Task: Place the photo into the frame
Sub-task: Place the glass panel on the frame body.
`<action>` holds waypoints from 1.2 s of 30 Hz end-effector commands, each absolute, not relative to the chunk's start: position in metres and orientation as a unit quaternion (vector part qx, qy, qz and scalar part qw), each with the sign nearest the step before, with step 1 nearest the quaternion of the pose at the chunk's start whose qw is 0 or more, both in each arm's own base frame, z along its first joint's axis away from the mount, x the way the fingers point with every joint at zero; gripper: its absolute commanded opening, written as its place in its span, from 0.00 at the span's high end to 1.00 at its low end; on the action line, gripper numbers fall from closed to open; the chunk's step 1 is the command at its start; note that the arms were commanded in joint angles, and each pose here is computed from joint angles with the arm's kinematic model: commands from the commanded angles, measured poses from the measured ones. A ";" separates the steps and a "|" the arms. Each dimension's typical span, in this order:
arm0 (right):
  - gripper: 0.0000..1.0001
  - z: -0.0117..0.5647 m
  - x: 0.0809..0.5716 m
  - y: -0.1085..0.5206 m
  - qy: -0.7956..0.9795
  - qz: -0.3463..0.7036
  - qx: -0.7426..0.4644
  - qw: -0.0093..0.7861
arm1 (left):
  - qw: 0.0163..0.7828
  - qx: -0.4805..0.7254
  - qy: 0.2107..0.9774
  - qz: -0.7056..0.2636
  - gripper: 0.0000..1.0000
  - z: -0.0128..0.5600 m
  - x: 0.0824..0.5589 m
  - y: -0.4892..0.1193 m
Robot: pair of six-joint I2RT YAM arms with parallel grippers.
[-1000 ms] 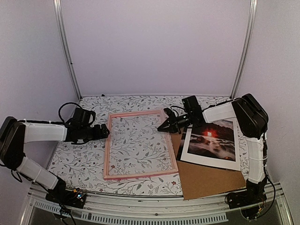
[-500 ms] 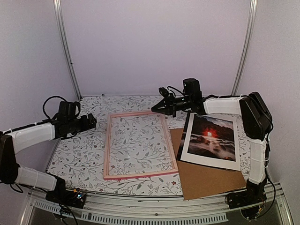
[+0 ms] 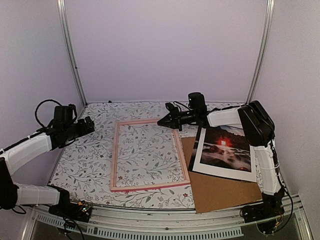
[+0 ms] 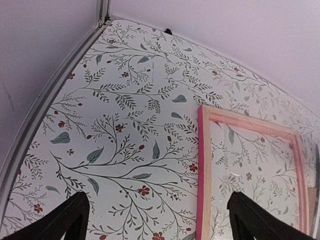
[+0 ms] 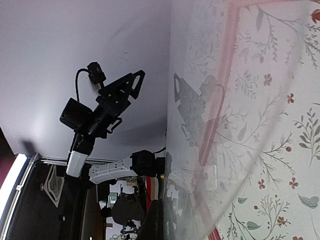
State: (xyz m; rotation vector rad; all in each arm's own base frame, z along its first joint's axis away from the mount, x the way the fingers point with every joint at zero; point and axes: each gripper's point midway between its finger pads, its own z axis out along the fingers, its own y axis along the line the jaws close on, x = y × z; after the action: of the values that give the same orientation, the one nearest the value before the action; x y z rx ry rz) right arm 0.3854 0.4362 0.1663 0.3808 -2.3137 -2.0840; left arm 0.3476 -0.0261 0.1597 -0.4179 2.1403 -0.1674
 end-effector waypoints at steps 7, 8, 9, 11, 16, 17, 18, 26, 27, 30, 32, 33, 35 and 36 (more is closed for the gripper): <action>1.00 0.070 0.427 0.401 -0.799 -0.598 0.059 0.007 | 0.457 -0.159 0.873 -0.062 0.00 0.159 0.349 -0.024; 1.00 0.066 0.427 0.400 -0.804 -0.592 0.057 0.008 | 0.456 -0.158 0.874 -0.063 0.00 0.158 0.349 -0.025; 1.00 0.060 0.428 0.399 -0.809 -0.585 0.060 0.004 | 0.454 -0.157 0.875 -0.064 0.00 0.156 0.348 -0.026; 1.00 0.056 0.431 0.397 -0.815 -0.576 0.064 -0.002 | 0.452 -0.155 0.876 -0.065 0.00 0.154 0.348 -0.027; 1.00 0.053 0.432 0.397 -0.821 -0.567 0.074 0.000 | 0.450 -0.152 0.877 -0.067 0.00 0.152 0.347 -0.028; 1.00 0.054 0.433 0.397 -0.821 -0.566 0.076 -0.001 | 0.449 -0.152 0.878 -0.067 0.00 0.151 0.347 -0.028; 1.00 0.053 0.432 0.398 -0.821 -0.566 0.077 0.002 | 0.448 -0.152 0.878 -0.068 0.01 0.151 0.347 -0.028; 1.00 0.057 0.419 0.405 -0.818 -0.567 0.092 0.017 | 0.437 -0.151 0.883 -0.079 0.00 0.141 0.347 -0.033; 1.00 0.058 0.417 0.406 -0.817 -0.569 0.095 0.020 | 0.436 -0.150 0.884 -0.079 0.00 0.140 0.347 -0.034; 1.00 0.059 0.411 0.410 -0.814 -0.571 0.100 0.029 | 0.432 -0.148 0.886 -0.080 0.00 0.136 0.347 -0.035; 1.00 0.059 0.408 0.410 -0.815 -0.569 0.101 0.032 | 0.431 -0.147 0.887 -0.080 0.00 0.135 0.347 -0.036; 1.00 0.058 0.406 0.411 -0.815 -0.569 0.103 0.035 | 0.431 -0.147 0.887 -0.080 0.00 0.134 0.346 -0.036; 1.00 0.056 0.403 0.412 -0.815 -0.569 0.105 0.039 | 0.430 -0.147 0.887 -0.081 0.00 0.133 0.346 -0.036; 1.00 0.055 0.402 0.413 -0.814 -0.570 0.106 0.042 | 0.430 -0.147 0.887 -0.081 0.00 0.133 0.347 -0.037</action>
State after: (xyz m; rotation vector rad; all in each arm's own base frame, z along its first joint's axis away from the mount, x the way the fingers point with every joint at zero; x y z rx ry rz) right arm 0.4124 0.4044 0.0538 0.2711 -2.5381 -1.7400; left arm 0.3457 -0.0343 0.1359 -0.3764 2.2179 -0.1902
